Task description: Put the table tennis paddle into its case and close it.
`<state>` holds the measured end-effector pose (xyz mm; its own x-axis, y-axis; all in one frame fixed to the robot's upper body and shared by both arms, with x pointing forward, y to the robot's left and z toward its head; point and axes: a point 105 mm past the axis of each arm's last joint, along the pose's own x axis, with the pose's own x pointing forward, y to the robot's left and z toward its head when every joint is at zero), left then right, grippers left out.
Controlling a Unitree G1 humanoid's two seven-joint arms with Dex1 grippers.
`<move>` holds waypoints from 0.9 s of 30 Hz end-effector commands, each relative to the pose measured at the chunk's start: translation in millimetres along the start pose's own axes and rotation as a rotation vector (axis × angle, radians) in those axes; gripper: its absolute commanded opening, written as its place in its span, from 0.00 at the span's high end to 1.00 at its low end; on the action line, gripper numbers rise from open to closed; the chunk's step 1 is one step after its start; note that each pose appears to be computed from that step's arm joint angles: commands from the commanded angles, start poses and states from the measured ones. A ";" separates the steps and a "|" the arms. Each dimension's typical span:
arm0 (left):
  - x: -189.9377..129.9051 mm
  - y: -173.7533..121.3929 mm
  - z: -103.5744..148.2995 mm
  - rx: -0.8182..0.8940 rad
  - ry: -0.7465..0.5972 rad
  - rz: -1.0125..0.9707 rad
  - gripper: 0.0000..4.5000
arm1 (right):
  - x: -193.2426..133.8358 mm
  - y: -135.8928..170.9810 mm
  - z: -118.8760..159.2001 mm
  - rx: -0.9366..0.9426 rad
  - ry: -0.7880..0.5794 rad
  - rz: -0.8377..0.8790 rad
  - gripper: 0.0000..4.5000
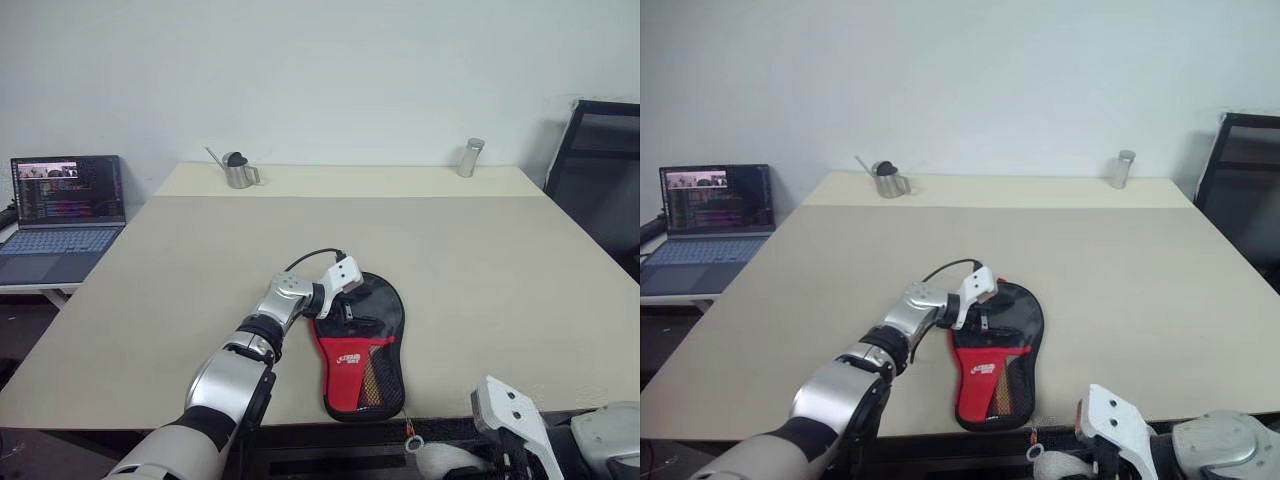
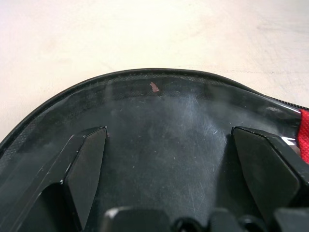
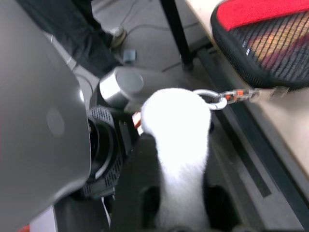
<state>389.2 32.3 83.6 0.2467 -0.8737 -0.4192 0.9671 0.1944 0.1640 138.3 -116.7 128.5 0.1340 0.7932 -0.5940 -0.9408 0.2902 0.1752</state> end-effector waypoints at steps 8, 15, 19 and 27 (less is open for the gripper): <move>1.6 -10.5 -32.9 -0.048 0.103 -0.005 0.00 | -10.6 -2.5 45.9 -0.008 -0.197 0.017 0.01; -12.1 3.5 -7.1 -0.001 -0.006 0.015 0.00 | -9.8 -93.6 58.0 -0.034 -0.339 -0.287 0.01; -36.3 16.1 22.1 0.067 -0.127 0.021 0.00 | 5.5 -118.9 66.2 -0.097 -0.427 -0.321 0.01; -118.1 12.2 2.0 0.029 -0.208 0.184 0.00 | 11.7 -164.6 89.0 -0.184 -0.536 -0.350 0.01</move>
<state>377.6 124.7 117.9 0.3565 -0.8975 -0.2595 0.9258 0.3021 0.2272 315.3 -105.1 152.2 0.5317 0.8341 -0.1470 -0.8468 0.5267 -0.0741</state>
